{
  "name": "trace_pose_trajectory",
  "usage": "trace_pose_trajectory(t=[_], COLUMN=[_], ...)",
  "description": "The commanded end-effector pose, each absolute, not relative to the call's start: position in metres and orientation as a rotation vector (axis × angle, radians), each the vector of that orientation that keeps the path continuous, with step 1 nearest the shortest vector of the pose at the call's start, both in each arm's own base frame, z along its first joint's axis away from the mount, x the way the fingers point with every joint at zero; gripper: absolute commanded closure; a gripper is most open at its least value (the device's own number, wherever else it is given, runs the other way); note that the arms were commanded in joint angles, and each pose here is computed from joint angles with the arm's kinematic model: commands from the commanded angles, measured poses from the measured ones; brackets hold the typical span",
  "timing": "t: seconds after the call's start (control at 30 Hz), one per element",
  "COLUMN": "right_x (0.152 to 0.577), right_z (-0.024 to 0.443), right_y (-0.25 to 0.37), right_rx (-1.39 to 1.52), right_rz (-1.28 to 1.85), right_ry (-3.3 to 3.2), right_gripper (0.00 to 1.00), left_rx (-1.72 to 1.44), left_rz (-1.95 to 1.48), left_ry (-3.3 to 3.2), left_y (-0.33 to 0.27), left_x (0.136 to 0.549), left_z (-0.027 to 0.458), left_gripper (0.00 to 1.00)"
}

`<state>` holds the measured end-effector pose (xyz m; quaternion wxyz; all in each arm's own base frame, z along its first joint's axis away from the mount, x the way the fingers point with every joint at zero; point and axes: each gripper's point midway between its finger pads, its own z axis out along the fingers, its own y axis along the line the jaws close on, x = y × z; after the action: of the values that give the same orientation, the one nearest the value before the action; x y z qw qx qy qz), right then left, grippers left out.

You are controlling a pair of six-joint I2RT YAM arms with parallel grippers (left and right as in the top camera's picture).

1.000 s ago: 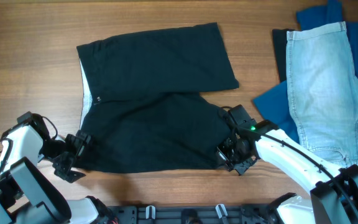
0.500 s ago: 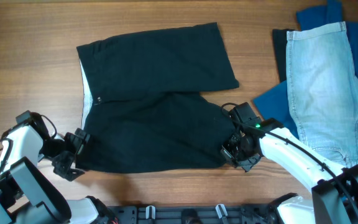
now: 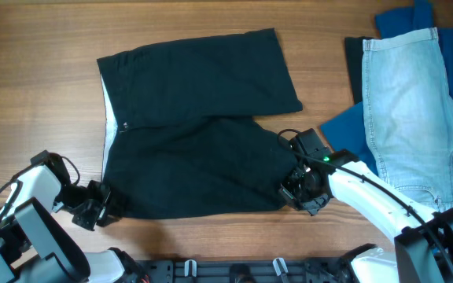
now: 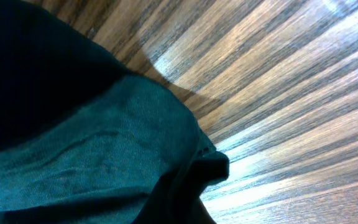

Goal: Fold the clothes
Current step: 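Grasp the bottom corners of the black shorts with both grippers, then fold the bottom half of the shorts up over the top half with both grippers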

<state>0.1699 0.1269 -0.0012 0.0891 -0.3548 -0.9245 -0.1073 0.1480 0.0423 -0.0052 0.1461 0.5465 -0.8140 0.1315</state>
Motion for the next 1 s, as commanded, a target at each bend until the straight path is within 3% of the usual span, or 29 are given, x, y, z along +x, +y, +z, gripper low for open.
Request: trace_pose_trajectory(t=[0.0, 0.2, 0.43, 0.77, 0.87, 0.97], right_x=[0.173, 0.19, 0.252, 0.266, 0.304, 0.359], right_z=[-0.003, 0.017, 0.147, 0.286, 0.316, 0.314], right_y=[0.118, 0.122, 0.114, 0.086, 0.101, 0.118], right_rx=[-1.066, -0.969, -0.942, -0.804, -0.484, -0.331], right_rz=[-0.275, -0.316, -0.471, -0.587, -0.624, -0.556], right_ry=[-2.788, -2.88, -3.273, -3.711, -3.938, -4.062], right_gripper=[0.96, 0.96, 0.96, 0.96, 0.96, 0.96], left_rx=[1.577, 1.49, 1.415, 1.447, 1.579, 1.736], left_rz=[0.358, 0.405, 0.511, 0.688, 0.722, 0.781], left_ry=[-2.342, -2.43, -2.804, -3.135, -3.186, -3.258], left_y=[0.043, 0.046, 0.067, 0.049, 0.064, 0.09], left_x=[0.146, 0.157, 0.205, 0.209, 0.231, 0.27], left_z=[-0.006, 0.012, 0.114, 0.214, 0.227, 0.243], left_gripper=[0.96, 0.96, 0.96, 0.96, 0.96, 0.96])
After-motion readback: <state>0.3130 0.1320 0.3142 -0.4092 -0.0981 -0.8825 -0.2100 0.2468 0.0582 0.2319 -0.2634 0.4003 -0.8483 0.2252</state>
